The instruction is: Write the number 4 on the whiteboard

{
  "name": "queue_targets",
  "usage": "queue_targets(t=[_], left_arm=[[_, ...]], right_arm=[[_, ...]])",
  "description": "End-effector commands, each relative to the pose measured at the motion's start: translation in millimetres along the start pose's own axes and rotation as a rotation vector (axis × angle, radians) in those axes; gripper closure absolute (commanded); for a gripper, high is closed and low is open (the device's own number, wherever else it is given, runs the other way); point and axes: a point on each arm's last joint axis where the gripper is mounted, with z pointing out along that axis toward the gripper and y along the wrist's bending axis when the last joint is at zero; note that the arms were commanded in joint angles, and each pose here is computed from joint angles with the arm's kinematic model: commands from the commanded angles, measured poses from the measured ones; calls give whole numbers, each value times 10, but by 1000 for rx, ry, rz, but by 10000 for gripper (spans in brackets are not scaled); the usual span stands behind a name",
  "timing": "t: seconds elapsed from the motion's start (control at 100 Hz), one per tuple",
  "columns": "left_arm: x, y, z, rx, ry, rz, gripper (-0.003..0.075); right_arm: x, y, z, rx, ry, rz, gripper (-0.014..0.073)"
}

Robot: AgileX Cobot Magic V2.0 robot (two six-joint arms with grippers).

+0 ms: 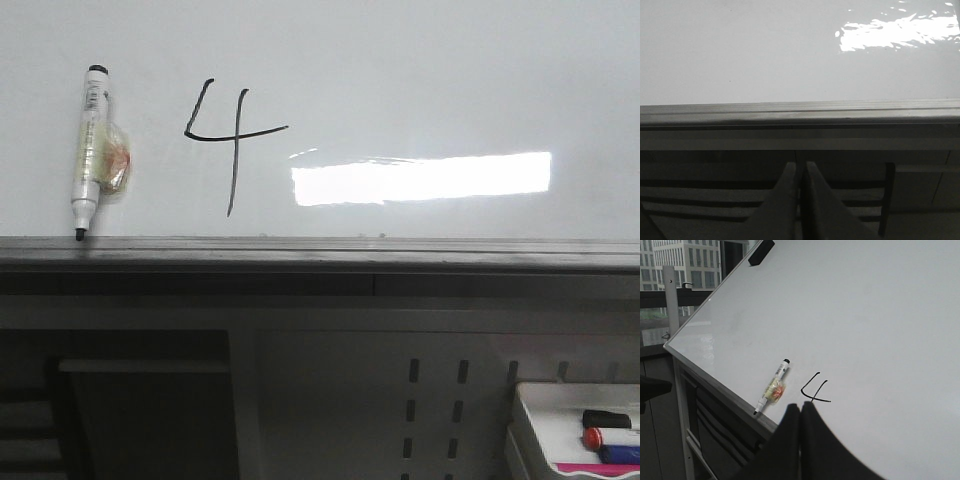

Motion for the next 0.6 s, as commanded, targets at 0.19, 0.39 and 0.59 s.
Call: queue_targets(t=[0.19, 0.39, 0.59], left_arm=[[30, -3, 15, -4, -62, -12, 741], [30, -3, 15, -4, -62, -12, 741], [30, -3, 15, -4, -62, -12, 741]], right_arm=[[-128, -38, -3, 37, -76, 6, 661], [-122, -51, -3, 55, -67, -93, 661], [-116, -121, -9, 174, -44, -175, 661]])
